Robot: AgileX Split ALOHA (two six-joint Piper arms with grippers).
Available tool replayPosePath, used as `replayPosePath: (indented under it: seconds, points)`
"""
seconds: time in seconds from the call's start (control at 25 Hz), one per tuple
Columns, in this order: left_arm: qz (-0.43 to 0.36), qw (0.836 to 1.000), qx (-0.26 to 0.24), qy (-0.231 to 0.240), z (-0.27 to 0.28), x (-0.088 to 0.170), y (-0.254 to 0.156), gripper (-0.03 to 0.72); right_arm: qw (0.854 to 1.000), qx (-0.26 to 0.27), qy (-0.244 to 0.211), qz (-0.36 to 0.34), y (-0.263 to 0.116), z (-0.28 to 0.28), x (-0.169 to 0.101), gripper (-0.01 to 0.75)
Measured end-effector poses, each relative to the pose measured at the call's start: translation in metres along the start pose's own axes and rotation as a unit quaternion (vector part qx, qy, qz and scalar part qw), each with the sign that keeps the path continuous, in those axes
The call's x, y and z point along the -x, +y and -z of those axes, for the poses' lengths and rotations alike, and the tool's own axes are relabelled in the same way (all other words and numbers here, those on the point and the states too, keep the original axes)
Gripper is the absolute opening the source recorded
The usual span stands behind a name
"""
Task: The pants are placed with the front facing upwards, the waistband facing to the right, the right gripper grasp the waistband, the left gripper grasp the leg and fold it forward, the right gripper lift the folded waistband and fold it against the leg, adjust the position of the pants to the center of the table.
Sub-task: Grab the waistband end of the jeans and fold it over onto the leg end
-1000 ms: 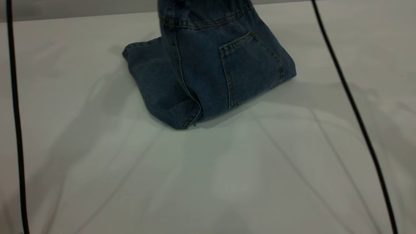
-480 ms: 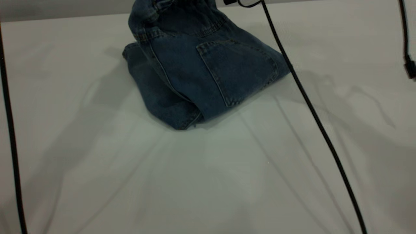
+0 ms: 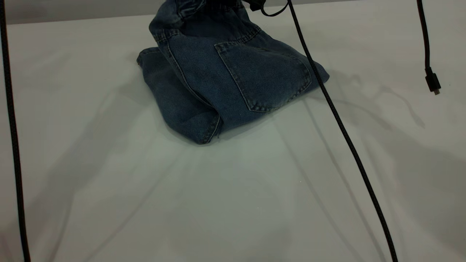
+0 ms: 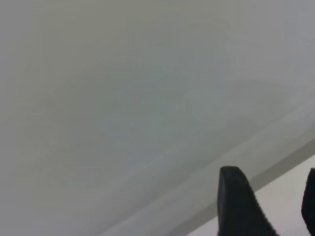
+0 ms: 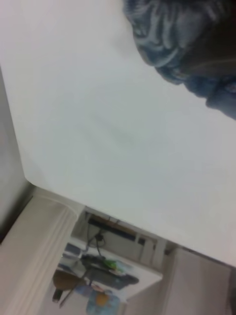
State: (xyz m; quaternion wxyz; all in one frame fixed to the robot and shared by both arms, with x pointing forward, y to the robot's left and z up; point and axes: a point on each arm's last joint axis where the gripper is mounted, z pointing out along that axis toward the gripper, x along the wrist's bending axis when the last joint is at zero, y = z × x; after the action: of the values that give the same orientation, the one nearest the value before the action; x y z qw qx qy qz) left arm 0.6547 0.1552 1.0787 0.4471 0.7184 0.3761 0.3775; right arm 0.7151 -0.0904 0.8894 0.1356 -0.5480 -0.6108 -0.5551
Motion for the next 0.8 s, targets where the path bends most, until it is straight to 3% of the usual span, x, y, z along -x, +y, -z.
replayPosePath:
  seconds: [0.36, 0.8]
  points:
    - [0.001, 1.000, 0.000, -0.001, 0.000, 0.000, 0.000, 0.318, 0.999, -0.026, 0.046, 0.011, -0.011, -0.013, -0.022, 0.048]
    - [0.001, 1.000, 0.000, -0.008, 0.000, 0.002, -0.001, 0.318, 0.999, -0.029, 0.024, 0.032, -0.023, -0.027, -0.031, 0.085]
